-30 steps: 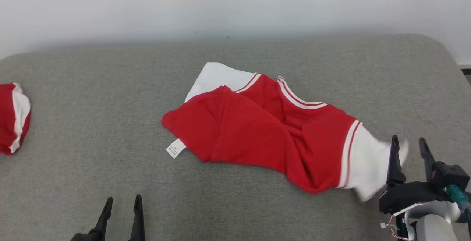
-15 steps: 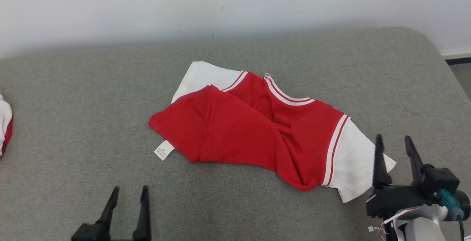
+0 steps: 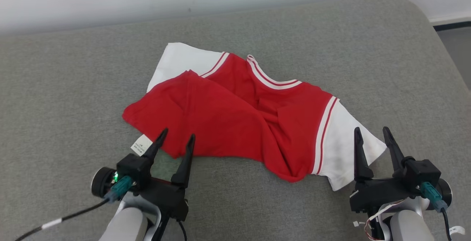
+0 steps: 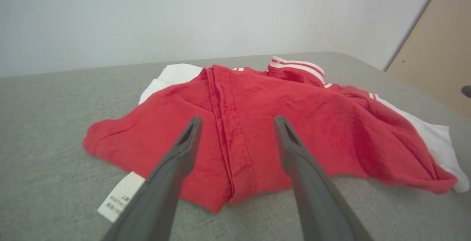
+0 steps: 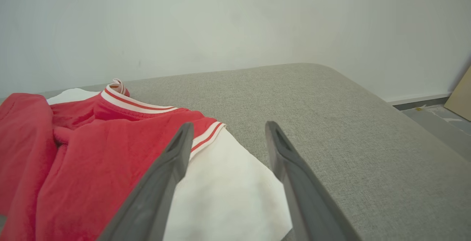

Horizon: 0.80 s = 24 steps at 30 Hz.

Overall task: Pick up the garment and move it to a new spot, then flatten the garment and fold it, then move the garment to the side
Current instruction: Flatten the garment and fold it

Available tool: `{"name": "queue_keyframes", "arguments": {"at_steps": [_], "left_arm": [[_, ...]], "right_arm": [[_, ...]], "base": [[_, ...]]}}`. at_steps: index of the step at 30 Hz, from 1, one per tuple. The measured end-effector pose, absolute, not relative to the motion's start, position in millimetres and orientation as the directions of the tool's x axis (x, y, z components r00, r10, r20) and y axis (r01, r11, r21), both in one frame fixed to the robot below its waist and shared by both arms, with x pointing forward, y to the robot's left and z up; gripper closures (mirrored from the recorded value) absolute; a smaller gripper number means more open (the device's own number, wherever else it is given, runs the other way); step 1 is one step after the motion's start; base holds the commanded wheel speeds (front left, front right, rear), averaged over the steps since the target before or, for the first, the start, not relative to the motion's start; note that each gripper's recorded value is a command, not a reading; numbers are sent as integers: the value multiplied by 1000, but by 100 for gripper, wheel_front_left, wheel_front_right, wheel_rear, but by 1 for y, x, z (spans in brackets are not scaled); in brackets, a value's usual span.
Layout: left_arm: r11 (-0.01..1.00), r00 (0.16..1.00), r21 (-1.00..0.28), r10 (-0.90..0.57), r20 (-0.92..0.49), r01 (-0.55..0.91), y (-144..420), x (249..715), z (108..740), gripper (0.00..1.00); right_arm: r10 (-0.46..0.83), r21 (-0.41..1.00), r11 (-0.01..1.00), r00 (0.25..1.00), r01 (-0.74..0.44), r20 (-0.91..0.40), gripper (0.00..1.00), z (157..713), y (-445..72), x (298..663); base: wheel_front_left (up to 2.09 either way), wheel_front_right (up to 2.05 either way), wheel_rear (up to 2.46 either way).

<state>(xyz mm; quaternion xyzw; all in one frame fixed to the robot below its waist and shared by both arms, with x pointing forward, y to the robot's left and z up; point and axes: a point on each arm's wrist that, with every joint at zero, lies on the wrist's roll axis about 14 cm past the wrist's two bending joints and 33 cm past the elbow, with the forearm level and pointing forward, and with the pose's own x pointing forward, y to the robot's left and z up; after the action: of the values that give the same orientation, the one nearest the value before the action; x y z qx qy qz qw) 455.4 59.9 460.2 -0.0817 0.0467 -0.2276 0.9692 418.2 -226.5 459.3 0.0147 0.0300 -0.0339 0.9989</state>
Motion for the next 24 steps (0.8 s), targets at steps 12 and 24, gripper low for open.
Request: {"name": "queue_keyframes", "arguments": {"at_steps": [12,24], "left_arm": [[862,833,-226,-500,-237,453,43,461,408,0],[847,832,-251,-519,-197,469,35,465,420,100]], "right_arm": [[-84,27,996,992,87,-91,0,450,-233,412],[-57,29,998,994,60,-89,0,450,-224,417]], "base": [[0,0,0],[0,0,0]]}}
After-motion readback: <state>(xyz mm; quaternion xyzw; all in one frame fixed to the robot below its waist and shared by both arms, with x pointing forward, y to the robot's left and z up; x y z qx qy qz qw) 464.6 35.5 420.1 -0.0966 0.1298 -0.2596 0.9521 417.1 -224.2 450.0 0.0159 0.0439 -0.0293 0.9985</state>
